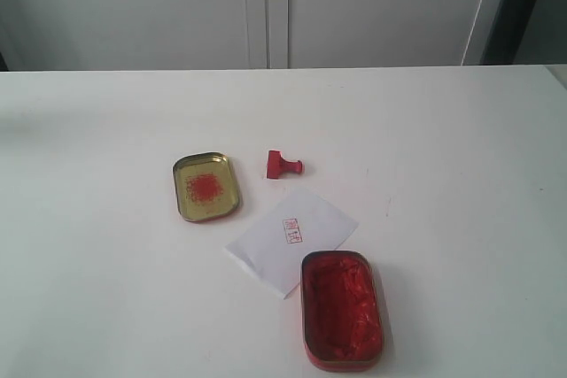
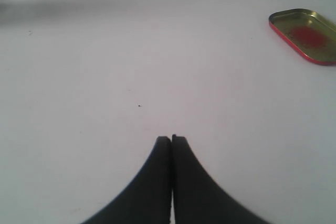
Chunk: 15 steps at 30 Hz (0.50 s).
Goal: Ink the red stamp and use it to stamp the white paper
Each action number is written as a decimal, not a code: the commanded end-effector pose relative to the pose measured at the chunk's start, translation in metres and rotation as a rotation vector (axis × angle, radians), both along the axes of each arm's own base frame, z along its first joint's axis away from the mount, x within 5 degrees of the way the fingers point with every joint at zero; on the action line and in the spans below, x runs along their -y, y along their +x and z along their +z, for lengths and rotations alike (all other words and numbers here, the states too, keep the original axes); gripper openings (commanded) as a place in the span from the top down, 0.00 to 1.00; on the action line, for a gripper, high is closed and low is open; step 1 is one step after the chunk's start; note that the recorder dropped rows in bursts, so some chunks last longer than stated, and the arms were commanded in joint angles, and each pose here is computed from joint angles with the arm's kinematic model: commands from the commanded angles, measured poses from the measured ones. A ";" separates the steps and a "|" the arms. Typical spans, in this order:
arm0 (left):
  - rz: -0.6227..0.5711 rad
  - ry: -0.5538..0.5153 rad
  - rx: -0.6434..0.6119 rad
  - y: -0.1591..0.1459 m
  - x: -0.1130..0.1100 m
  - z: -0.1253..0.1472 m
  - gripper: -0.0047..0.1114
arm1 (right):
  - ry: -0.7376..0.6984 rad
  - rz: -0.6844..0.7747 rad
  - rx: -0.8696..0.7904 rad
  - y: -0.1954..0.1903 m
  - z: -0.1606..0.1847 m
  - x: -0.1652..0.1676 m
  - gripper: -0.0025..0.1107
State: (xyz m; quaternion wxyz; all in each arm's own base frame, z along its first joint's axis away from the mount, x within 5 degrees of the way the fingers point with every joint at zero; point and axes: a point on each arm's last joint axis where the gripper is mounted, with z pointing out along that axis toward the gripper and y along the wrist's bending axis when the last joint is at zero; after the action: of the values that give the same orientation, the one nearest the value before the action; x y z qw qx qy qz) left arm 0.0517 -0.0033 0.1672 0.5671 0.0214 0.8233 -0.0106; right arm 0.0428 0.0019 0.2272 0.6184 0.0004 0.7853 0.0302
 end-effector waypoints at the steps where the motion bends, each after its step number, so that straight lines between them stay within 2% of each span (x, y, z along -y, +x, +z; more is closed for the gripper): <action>1: 0.002 -0.002 0.003 0.000 0.000 -0.001 0.96 | -0.018 -0.005 0.040 0.004 -0.008 0.000 0.98; 8: 0.002 -0.002 0.003 0.000 0.000 -0.001 0.96 | -0.021 -0.004 -0.024 0.008 -0.033 0.000 0.98; 15: 0.002 -0.002 0.003 0.000 0.000 -0.001 0.96 | -0.021 -0.004 -0.027 0.008 -0.035 0.000 0.98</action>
State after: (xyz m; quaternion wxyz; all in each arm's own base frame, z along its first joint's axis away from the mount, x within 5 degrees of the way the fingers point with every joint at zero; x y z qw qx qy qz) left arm 0.0517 -0.0033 0.1672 0.5671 0.0214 0.8233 -0.0106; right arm 0.0509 0.0024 0.1925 0.6015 0.0000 0.7983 0.0295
